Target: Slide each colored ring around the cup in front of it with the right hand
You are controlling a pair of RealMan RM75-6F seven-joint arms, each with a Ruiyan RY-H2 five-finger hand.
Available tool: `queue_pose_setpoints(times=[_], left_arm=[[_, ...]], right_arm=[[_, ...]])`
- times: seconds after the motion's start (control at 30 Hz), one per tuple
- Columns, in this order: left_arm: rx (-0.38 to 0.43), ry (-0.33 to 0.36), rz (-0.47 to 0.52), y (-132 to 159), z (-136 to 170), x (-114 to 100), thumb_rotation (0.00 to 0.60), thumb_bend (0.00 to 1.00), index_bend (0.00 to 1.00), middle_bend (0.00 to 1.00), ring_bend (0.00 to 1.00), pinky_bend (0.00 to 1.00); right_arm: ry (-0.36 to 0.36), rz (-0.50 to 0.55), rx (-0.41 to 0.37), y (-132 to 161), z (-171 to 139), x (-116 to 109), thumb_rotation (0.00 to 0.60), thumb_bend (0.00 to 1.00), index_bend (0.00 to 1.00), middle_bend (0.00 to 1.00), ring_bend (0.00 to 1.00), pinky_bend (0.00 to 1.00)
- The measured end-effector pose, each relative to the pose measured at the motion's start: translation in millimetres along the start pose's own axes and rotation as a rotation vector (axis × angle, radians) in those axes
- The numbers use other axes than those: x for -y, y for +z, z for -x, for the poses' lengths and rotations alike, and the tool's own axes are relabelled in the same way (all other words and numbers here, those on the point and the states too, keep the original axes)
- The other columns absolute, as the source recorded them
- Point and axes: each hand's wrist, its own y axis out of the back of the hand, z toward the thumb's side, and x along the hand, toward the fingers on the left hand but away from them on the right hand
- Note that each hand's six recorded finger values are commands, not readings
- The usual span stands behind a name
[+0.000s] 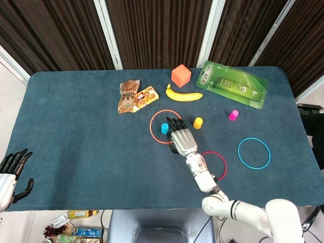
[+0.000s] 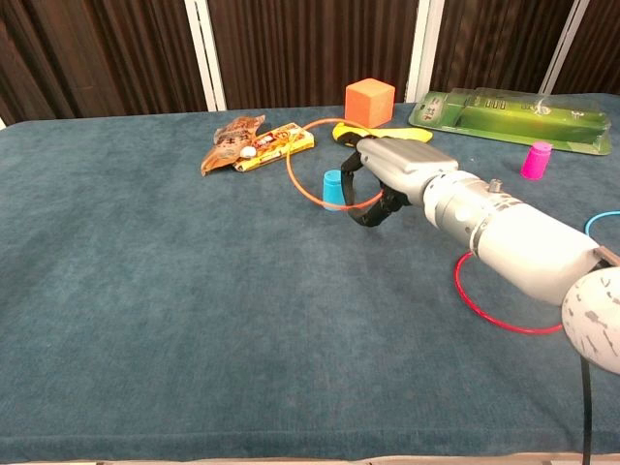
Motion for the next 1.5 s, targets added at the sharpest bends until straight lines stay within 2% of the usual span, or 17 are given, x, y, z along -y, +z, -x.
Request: queue_pose_setpoints(times=[0.07,0.17,0.33,0.5,0.6,0.7,0.8,0.87,0.97,1.17,1.33,1.5], left_arm=[[0.000,-0.004,-0.002,0.5,-0.6,0.6,0.600,0.49,0.00,0.00,0.00,0.02],[-0.001,-0.001,-0.002,0.5,-0.4,0.1,0.600,0.49,0.00,0.00,0.00,0.02],[0.000,0.000,-0.001,0.7,0.3,-0.2,0.600,0.49,0.00,0.00,0.00,0.02],[0.003,0.011,0.001,1.0,2.1,-2.6,0.600,0.49,0.00,0.00,0.00,0.02],[0.001,0.016,0.002,0.4,2.6,-3.3,0.600,0.49,0.00,0.00,0.00,0.03],[0.000,0.005,-0.001,0.6,1.5,-0.9,0.600,0.49,0.00,0.00,0.00,0.03],[0.002,-0.001,-0.007,2.4,0.5,0.9,0.600,0.49,0.00,0.00,0.00,0.03],[0.007,-0.003,-0.008,4.3,-0.6,2.5,0.600,0.49,0.00,0.00,0.00,0.03],[0.005,-0.006,-0.014,5.1,-2.4,4.7,0.600,0.49,0.00,0.00,0.00,0.03],[0.010,-0.017,-0.023,8.2,-5.1,9.2,0.600,0.49,0.00,0.00,0.00,0.03],[0.007,-0.037,-0.032,9.6,-9.5,15.0,0.600,0.49,0.00,0.00,0.00,0.03],[0.005,-0.042,-0.033,9.7,-11.7,16.1,0.600,0.49,0.00,0.00,0.00,0.03]], right_arm=[[0.011,0.008,-0.004,1.1,-0.3,3.5,0.600,0.52,0.45,0.11,0.00,0.00],[0.030,0.012,-0.004,0.0,-1.1,7.6,0.600,0.49,0.28,0.09,0.00,0.00],[0.034,0.010,-0.005,-4.7,-5.5,5.8,0.600,0.42,0.22,0.08,0.00,0.00],[-0.002,0.020,-0.032,-7.3,-23.4,-5.6,0.600,0.42,0.24,0.08,0.00,0.00],[-0.039,0.010,-0.068,-13.8,-51.5,-15.1,0.600,0.42,0.29,0.08,0.00,0.00],[-0.060,-0.037,-0.106,-29.4,-95.5,-17.4,0.600,0.42,0.31,0.08,0.00,0.00],[-0.050,-0.078,-0.123,-52.6,-149.3,-13.9,0.600,0.42,0.37,0.08,0.00,0.00],[-0.036,-0.096,-0.112,-72.5,-186.3,-12.5,0.600,0.42,0.41,0.08,0.00,0.00],[-0.025,-0.102,-0.079,-95.6,-219.6,-10.9,0.600,0.42,0.45,0.08,0.00,0.00],[-0.019,-0.099,-0.042,-121.2,-239.5,-8.6,0.600,0.42,0.55,0.07,0.00,0.00],[0.035,-0.047,0.006,-147.0,-239.0,6.2,0.600,0.42,0.56,0.07,0.00,0.00],[0.084,-0.034,0.031,-156.7,-230.9,23.9,0.600,0.42,0.58,0.07,0.00,0.00]])
